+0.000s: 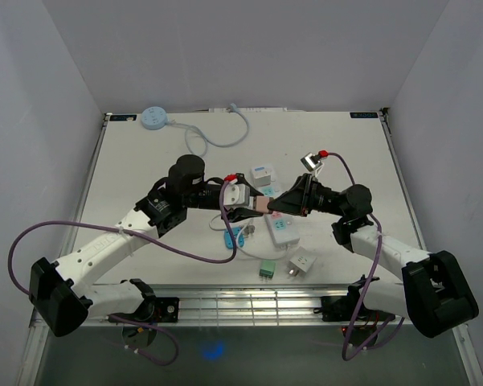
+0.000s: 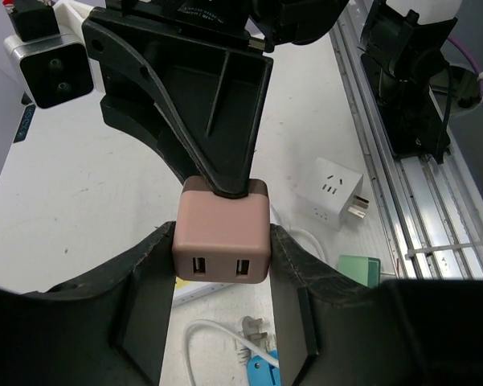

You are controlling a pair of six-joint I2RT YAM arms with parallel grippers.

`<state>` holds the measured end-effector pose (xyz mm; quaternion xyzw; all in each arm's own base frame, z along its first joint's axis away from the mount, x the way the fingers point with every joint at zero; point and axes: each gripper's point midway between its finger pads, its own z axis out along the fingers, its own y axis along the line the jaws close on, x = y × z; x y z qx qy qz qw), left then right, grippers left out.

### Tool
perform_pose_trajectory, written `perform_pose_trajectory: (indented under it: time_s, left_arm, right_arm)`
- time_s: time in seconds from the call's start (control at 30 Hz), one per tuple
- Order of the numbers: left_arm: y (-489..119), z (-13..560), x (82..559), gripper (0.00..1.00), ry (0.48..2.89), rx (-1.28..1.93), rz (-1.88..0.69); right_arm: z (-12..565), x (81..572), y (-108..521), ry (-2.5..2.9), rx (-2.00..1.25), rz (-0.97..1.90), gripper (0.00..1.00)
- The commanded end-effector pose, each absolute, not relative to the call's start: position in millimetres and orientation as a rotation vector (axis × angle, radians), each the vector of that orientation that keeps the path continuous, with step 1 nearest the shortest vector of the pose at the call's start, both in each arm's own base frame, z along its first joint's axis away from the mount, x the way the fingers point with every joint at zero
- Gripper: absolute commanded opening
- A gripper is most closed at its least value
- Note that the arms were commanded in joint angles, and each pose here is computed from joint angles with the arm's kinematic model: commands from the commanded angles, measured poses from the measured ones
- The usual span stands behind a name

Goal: Insert the plug

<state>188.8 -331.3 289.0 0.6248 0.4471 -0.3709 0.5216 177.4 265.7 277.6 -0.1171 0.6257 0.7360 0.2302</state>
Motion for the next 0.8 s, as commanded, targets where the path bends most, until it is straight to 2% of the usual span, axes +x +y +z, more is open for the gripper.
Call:
perform_pose_trajectory:
  time_s: [0.0,0.13,0.17,0.2,0.3,0.47,0.67,0.77]
  left_arm:
    - [-327,314,182,0.56,1.035,1.431,-0.9]
    - [-322,320,184,0.77,1.088,1.37,-0.904]
    - [-322,319,183,0.79,1.122,1.353,-0.922]
    - [-320,321,184,0.88,1.139,1.333,-0.918]
    - [-316,322,184,0.97,1.204,1.279,-0.941]
    - [-308,332,178,0.98,1.307,1.166,-1.0]
    - [-307,332,195,0.98,1.71,0.755,-1.158]
    - [-311,334,193,0.98,1.828,0.582,-1.277]
  right_arm:
    - [300,166,266,1.573,-0.486,1.976,0.08]
    - [300,171,267,1.58,-0.498,1.931,0.08]
    - [301,172,267,1.577,-0.501,1.92,0.08]
    - [297,174,268,1.594,-0.503,1.903,0.08]
    - [298,179,269,1.589,-0.515,1.853,0.08]
    - [295,183,268,1.609,-0.512,1.8,0.08]
    - [292,189,266,1.599,-0.516,1.714,0.08]
    - [294,191,267,1.578,-0.521,1.698,0.08]
